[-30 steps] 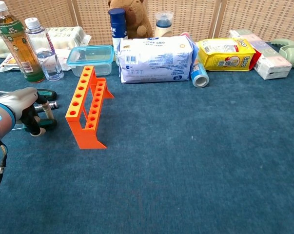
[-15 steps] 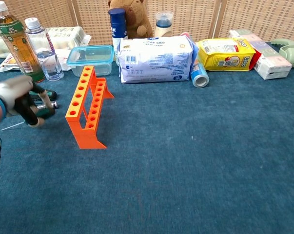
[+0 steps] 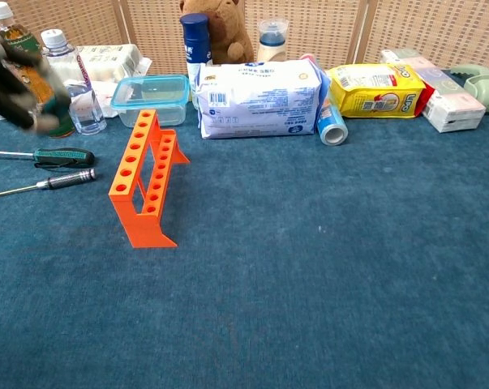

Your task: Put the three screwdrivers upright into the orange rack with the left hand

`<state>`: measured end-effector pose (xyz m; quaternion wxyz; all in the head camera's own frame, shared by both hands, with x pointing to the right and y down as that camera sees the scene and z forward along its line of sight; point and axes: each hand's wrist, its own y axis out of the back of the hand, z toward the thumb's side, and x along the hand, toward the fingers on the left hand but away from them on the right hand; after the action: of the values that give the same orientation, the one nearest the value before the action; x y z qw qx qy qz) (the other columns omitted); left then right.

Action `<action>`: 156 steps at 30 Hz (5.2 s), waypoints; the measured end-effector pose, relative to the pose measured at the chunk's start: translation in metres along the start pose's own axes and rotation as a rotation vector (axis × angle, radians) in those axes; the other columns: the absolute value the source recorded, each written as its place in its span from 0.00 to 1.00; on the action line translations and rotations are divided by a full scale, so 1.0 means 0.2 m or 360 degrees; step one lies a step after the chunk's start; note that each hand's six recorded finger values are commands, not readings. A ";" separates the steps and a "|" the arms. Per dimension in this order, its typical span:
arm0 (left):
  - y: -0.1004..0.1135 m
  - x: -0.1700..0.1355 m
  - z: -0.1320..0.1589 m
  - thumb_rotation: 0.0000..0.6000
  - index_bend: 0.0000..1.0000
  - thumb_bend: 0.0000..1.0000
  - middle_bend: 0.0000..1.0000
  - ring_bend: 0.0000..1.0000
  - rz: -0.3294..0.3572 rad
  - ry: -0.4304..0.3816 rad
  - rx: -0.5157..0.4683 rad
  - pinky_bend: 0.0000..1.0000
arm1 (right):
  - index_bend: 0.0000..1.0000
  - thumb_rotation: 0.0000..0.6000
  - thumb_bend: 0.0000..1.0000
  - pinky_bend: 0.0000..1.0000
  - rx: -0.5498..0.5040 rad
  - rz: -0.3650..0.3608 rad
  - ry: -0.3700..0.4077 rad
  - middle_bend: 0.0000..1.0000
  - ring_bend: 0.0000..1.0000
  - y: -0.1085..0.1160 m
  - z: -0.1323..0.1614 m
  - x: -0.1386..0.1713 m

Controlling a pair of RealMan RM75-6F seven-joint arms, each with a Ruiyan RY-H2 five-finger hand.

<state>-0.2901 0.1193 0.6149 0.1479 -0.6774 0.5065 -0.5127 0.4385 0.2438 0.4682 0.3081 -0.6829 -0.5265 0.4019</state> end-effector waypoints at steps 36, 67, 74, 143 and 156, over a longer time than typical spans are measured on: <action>0.17 -0.43 0.02 1.00 0.55 0.44 0.98 0.98 -0.0984 -0.0773 -0.1274 0.95 | 0.07 1.00 0.03 0.02 0.0012 0.0001 -0.0002 0.15 0.09 0.00 0.00 0.00; 0.04 -0.24 0.09 1.00 0.55 0.44 0.98 0.98 -0.0972 -0.0536 -0.1191 0.95 | 0.07 1.00 0.03 0.02 0.0006 -0.0001 -0.0019 0.15 0.09 0.01 -0.02 0.01; 0.04 -0.23 0.06 1.00 0.55 0.44 0.98 0.98 -0.0939 -0.0509 -0.1166 0.95 | 0.07 1.00 0.03 0.02 0.0004 -0.0001 -0.0015 0.15 0.09 0.01 -0.02 0.02; -0.04 -0.21 0.02 1.00 0.55 0.44 0.98 0.98 -0.0956 -0.0463 -0.1168 0.95 | 0.07 1.00 0.03 0.02 -0.0013 -0.0021 -0.0014 0.15 0.09 0.03 -0.02 0.02; -0.14 -0.17 -0.05 1.00 0.55 0.44 0.98 0.98 -0.0974 -0.0390 -0.1079 0.95 | 0.07 1.00 0.03 0.02 -0.0017 -0.0020 -0.0020 0.15 0.09 0.04 -0.03 0.02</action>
<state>-0.2827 0.1635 0.6221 -0.1809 -0.8610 0.4013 -0.2547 0.4474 0.2462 0.4640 0.3037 -0.6787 -0.5348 0.4014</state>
